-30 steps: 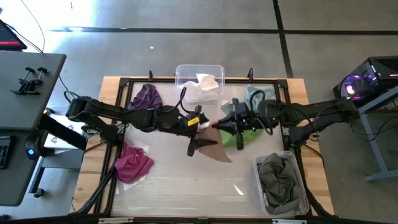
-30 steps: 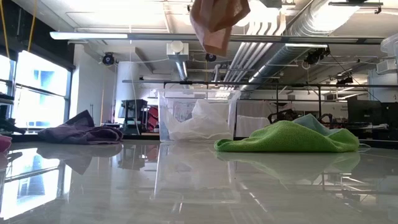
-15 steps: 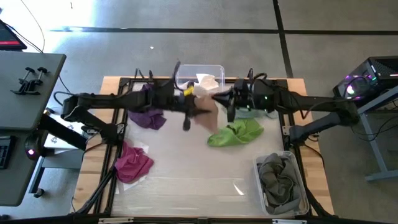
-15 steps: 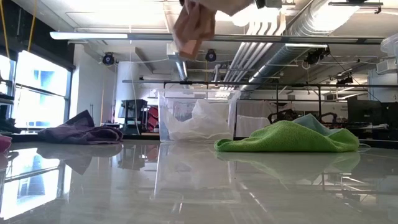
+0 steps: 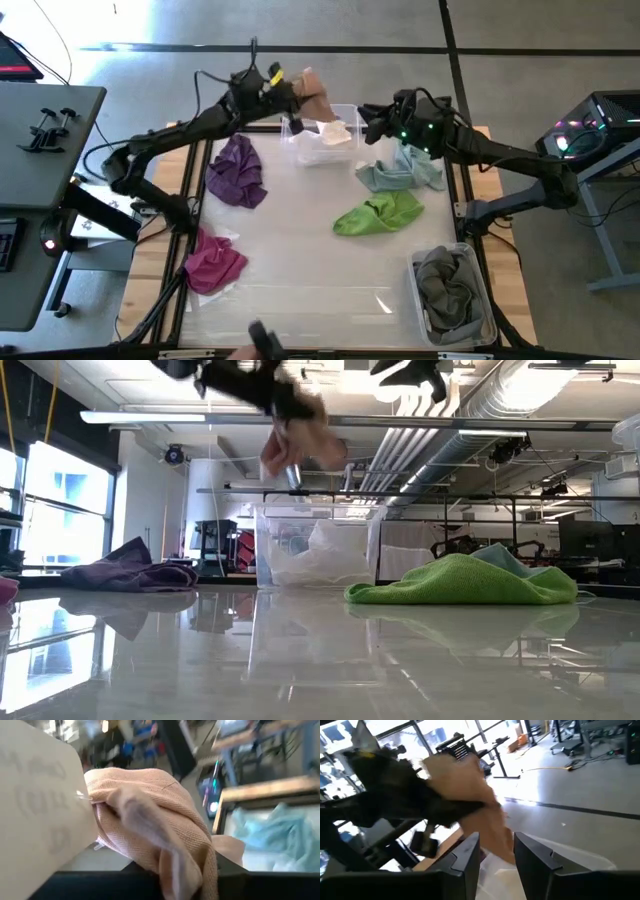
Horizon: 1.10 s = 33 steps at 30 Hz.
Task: Sort towels by color in basket
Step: Put the light brown towel into the top transparent bin
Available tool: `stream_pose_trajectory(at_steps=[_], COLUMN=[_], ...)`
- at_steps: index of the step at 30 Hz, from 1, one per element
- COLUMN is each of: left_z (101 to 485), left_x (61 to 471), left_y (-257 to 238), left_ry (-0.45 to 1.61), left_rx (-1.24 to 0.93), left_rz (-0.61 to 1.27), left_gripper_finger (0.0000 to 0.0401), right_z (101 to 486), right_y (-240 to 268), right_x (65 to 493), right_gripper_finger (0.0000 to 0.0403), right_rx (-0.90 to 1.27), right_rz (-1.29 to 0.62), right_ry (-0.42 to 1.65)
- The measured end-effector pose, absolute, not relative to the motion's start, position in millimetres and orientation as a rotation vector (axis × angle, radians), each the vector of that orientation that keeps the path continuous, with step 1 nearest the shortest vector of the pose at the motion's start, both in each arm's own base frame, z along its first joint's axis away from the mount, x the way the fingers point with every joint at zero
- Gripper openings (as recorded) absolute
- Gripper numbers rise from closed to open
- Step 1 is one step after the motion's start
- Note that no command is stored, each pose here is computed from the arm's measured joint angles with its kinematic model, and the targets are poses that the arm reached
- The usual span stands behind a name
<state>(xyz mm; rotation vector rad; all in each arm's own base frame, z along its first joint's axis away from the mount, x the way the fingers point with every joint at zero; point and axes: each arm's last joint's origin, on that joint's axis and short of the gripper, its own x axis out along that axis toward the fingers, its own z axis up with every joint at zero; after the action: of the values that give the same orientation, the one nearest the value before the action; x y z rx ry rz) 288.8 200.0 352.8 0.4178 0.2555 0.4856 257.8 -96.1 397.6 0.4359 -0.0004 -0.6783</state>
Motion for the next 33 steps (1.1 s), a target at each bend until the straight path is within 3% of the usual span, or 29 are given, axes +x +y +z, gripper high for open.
stream_pose_trajectory(at_steps=[5,9,15,20,25,33], left_z=[310,288,294,303,299,290], left_x=[298,307,308,309,308,295], left_y=[235,242,234,230,232,249], left_ry=[0.347,0.375,0.287,0.203,0.231,0.294], left_rx=[0.250,0.142,-0.026,-0.163,-0.213,-0.303], left_rz=[0.536,0.507,0.306,0.178,0.248,0.528], left_gripper_finger=[0.0042,0.0081,0.0150,0.0181,0.0186,0.0200], right_z=[391,383,363,345,331,330], right_y=[-106,-116,-133,-160,-193,-219], right_x=[261,265,278,284,286,273], right_gripper_finger=[0.0114,0.0114,0.0114,0.0114,0.0114,0.0114], right_rx=[0.419,0.425,0.400,0.292,0.261,0.219], right_rz=[-0.722,-0.756,-0.802,-0.797,-0.635,-0.599], right_ry=[0.030,0.056,0.129,0.230,0.254,0.236])
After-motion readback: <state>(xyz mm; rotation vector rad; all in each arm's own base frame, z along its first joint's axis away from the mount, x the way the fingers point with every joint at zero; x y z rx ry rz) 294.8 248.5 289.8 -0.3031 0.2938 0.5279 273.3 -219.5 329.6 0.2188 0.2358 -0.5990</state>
